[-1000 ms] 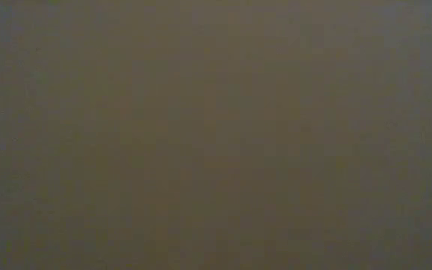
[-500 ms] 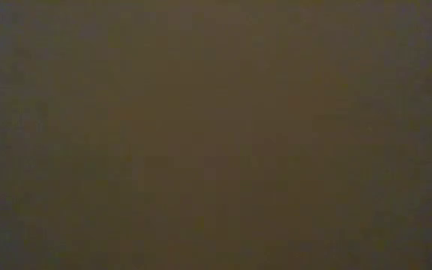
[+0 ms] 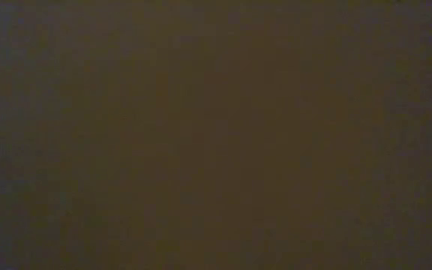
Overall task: Pick & Place USB Port
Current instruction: Adjust the bins, then return to Home Position
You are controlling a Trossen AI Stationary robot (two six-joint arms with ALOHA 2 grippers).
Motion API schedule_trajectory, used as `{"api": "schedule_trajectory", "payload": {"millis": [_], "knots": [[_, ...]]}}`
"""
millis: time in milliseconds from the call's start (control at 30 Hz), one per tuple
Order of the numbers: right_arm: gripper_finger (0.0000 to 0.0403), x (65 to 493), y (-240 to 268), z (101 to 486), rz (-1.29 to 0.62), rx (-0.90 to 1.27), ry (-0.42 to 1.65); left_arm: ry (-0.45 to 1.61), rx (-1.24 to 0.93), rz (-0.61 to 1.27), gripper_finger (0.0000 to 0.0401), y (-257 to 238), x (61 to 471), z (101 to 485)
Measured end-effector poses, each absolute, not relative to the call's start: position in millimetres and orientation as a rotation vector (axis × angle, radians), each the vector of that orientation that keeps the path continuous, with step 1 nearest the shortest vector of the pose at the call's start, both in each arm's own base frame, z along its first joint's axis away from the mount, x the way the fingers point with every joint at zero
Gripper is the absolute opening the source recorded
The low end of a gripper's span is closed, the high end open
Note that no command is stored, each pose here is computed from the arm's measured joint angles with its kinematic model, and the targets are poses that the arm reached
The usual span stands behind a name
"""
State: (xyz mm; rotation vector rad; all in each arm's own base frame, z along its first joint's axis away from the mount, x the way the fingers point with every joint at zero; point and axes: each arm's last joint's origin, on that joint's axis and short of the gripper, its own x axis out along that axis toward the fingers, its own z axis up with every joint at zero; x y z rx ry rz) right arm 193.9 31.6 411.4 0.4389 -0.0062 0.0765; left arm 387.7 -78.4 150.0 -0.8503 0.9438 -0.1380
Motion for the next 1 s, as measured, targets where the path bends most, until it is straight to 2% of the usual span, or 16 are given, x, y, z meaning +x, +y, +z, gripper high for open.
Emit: {"api": "schedule_trajectory", "payload": {"millis": [333, 533, 667, 733, 867, 1000], "knots": [[0.0125, 193.4, 33.3, 411.1, 0.085, 0.436, -0.001, 0.881, -0.786, -0.012, 0.0, -48.2, 386.2, 162.6], [0.0125, 193.2, 33.5, 410.4, 0.087, 0.428, 0.008, 0.819, -0.659, 0.02, 0.0, -18.4, 359.8, 219.4], [0.0125, 191.8, 33.2, 409.9, 0.085, 0.426, 0.016, 0.805, -0.592, 0.025, 0.0, -19.1, 314.2, 266.9], [0.0125, 191.2, 33.0, 410.2, 0.083, 0.426, 0.014, 0.8, -0.58, 0.033, 0.0, -29.7, 285.1, 277.3], [0.0125, 191.1, 32.7, 411.2, 0.08, 0.425, 0.003, 0.777, -0.673, 0.051, 0.0, -56.9, 225.7, 264.9], [0.0125, 191.1, 31.9, 411.3, 0.055, 0.376, -0.004, 0.628, -0.779, 0.098, 0.0, -65.2, 177.8, 236.2]]}}
